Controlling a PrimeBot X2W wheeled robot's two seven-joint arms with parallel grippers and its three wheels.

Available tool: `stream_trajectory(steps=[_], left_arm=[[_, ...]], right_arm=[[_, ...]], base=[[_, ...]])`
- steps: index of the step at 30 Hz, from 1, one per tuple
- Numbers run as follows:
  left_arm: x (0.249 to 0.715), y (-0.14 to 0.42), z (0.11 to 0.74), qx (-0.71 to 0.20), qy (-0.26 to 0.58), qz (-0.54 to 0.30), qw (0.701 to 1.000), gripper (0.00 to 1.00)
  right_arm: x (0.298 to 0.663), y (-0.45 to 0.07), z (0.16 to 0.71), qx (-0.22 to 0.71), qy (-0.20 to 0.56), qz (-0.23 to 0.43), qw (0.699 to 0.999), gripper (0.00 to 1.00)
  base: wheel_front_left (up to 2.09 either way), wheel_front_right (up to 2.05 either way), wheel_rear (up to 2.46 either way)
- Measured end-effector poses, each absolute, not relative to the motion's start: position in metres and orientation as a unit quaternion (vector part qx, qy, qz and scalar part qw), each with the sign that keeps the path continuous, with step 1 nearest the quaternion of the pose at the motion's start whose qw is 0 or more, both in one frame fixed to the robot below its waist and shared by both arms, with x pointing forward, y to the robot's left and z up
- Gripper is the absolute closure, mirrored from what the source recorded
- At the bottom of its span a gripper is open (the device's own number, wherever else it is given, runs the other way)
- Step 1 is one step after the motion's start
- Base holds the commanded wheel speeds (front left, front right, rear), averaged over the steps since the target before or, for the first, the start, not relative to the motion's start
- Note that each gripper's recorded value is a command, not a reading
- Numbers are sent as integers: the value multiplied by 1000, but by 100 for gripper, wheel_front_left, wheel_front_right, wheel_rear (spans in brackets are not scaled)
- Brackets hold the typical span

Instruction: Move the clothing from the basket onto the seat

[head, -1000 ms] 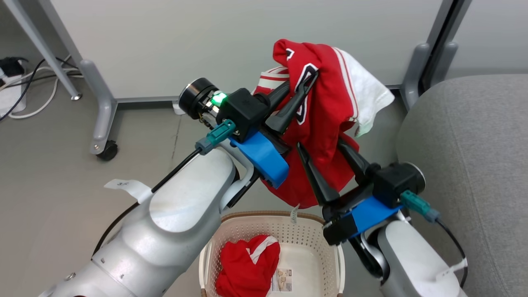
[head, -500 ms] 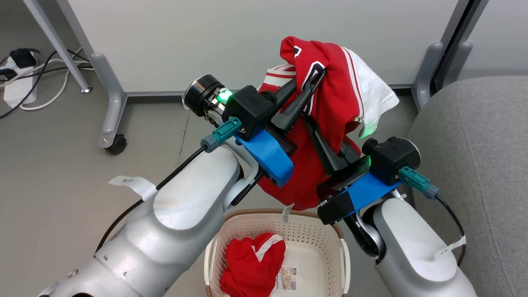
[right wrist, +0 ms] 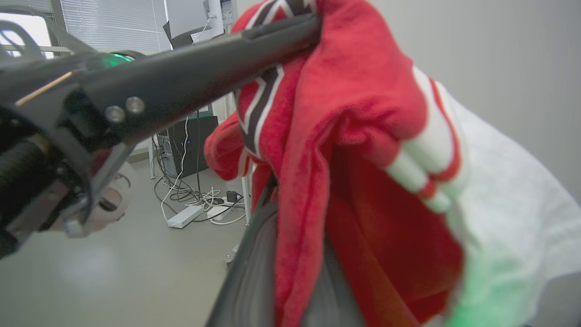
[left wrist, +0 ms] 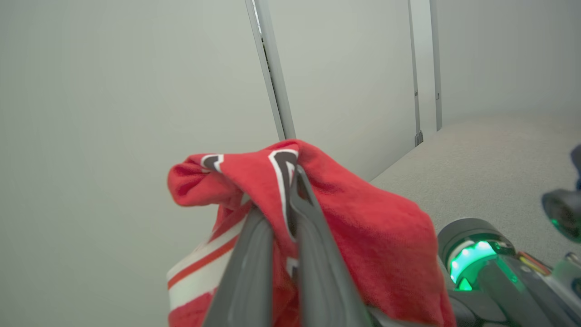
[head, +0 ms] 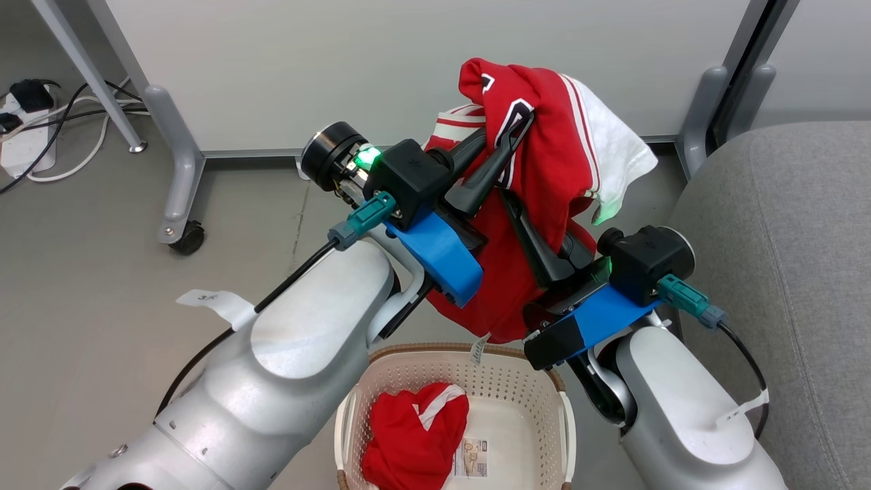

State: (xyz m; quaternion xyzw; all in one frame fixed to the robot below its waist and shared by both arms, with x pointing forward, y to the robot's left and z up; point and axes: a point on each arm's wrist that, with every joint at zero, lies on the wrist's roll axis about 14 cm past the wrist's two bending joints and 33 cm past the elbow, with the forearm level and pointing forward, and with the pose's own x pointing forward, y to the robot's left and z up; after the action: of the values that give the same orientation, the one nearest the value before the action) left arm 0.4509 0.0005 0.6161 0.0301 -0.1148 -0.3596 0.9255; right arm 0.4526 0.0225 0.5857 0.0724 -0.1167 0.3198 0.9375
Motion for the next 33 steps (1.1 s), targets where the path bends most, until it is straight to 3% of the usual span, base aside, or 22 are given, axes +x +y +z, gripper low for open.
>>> stream_trajectory(steps=[5,6,7,33], left_arm=[[451,1,616,31,-114,-359,926,100],[452,1,615,30,-114,-358,926,80],[452,2,614,29,-111,-356,927,0],[463,0,604,23,-103,-355,929,0]], right_arm=[[452,23,587,72,-118,320,937,100],[452,23,587,72,-118,320,937,100],[452,23,587,72,-118,320,937,100],[466,2,578,76,-112,289,948,100]], base=[[0,0,0],[0,0,0],[0,0,0],[0,0,0]])
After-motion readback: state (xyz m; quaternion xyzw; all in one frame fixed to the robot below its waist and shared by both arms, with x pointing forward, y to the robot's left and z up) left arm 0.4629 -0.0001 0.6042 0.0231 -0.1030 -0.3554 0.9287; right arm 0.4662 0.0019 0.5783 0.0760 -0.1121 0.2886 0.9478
